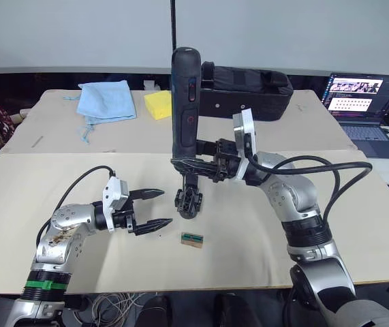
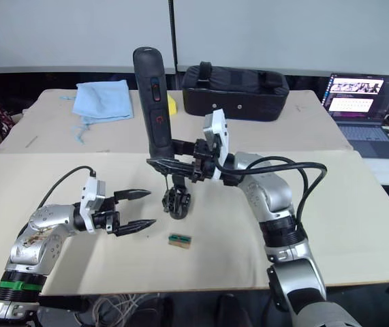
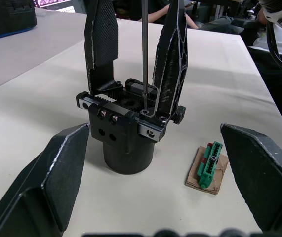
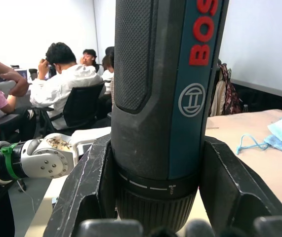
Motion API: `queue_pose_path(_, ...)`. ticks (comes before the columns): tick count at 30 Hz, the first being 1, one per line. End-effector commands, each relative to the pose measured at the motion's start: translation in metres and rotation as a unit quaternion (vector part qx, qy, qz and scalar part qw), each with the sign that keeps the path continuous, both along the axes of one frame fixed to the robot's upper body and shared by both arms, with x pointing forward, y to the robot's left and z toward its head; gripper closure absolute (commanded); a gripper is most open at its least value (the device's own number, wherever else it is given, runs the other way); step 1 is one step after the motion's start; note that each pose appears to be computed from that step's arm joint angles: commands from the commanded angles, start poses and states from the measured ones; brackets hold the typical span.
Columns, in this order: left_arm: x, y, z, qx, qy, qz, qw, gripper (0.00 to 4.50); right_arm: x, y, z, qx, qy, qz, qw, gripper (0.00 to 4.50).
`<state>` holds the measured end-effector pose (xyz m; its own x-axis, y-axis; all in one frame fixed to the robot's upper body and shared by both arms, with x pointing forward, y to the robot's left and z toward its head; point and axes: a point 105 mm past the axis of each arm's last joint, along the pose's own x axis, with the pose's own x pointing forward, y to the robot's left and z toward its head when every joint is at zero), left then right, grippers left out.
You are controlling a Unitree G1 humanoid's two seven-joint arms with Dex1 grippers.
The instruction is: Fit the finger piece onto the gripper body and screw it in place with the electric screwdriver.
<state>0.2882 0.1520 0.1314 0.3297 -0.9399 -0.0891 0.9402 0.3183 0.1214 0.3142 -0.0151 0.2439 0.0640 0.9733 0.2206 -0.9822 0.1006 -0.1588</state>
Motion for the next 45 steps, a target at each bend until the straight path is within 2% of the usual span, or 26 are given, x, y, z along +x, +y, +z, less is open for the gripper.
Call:
queue_pose_path(1, -0.0008, 0.0003, 0.0015, -0.003, -0.012, -0.003, 1.0, 0.0, -0.0079, -0.0011, 0.0167, 0.024, -0.039, 0.005, 0.999, 2.57)
queue_pose_path(45, -0.0027, -0.0004, -0.0079, -0.005, -0.007, -0.005, 1.0, 0.0, -0.0061, -0.0018, 0.0098, 0.024, -0.046, -0.008, 0.999, 2.57)
